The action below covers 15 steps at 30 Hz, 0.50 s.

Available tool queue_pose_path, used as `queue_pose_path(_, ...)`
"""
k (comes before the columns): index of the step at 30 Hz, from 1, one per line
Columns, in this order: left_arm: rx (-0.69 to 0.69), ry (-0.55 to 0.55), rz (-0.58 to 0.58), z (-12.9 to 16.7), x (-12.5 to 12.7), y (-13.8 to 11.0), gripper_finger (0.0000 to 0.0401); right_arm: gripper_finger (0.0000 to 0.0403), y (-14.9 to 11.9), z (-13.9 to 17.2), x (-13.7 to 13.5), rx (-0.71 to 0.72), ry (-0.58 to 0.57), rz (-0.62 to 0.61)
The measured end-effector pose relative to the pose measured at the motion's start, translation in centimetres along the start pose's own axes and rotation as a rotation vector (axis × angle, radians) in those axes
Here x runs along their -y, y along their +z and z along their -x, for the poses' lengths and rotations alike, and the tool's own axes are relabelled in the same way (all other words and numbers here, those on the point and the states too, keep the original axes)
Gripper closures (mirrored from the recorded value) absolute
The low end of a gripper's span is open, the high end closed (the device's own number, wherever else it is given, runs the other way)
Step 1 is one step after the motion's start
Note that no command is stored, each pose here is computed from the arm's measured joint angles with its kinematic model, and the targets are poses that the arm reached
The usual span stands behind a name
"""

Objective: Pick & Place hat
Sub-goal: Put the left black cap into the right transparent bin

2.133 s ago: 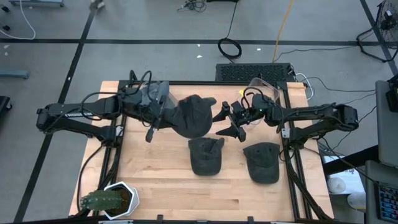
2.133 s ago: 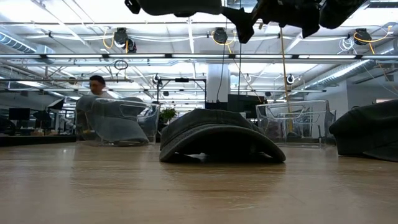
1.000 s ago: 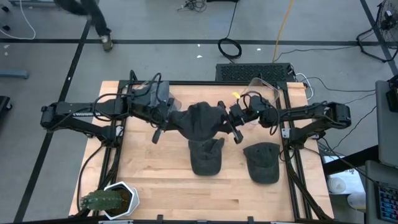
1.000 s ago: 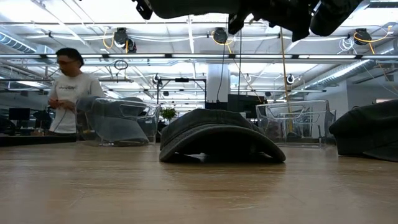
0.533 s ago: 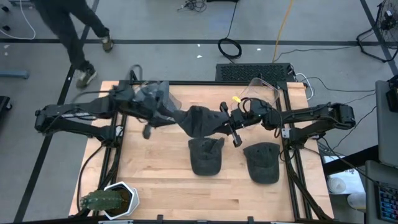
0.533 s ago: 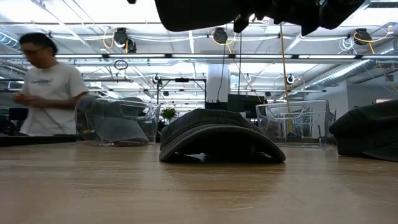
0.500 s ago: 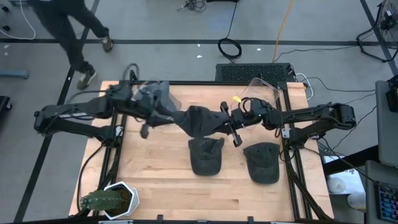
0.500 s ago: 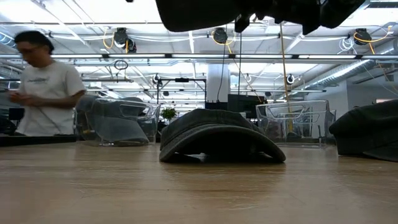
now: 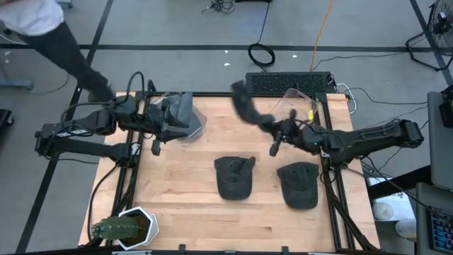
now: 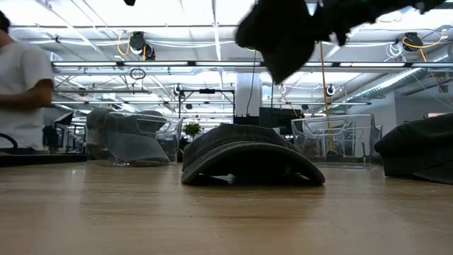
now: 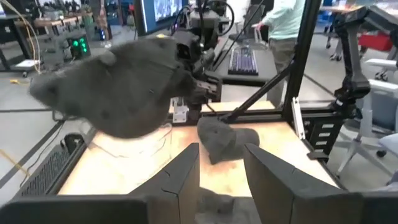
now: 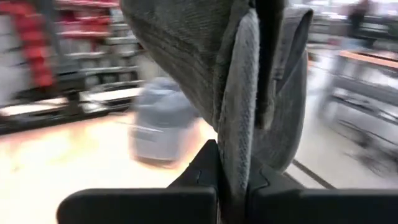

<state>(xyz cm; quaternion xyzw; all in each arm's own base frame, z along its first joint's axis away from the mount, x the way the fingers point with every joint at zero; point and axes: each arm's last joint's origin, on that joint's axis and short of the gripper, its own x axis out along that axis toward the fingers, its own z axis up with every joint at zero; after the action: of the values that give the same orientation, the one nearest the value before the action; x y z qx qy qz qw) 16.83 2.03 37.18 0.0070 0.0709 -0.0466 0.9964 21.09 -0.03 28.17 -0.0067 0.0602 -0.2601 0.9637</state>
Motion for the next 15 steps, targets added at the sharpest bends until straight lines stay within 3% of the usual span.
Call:
queue_pose_path(8, -0.073, 0.049, -0.005, -1.2, -0.4, -0.8, 0.0270, 0.0402, -5.6, 2.9, 1.7, -0.063, -0.129, -0.137)
queue_pose_path(15, -0.113, 0.052, 0.020, -2.4, -0.7, -1.3, 0.0270, 0.0403, -10.7, 4.6, 3.6, -0.078, -0.267, -0.157)
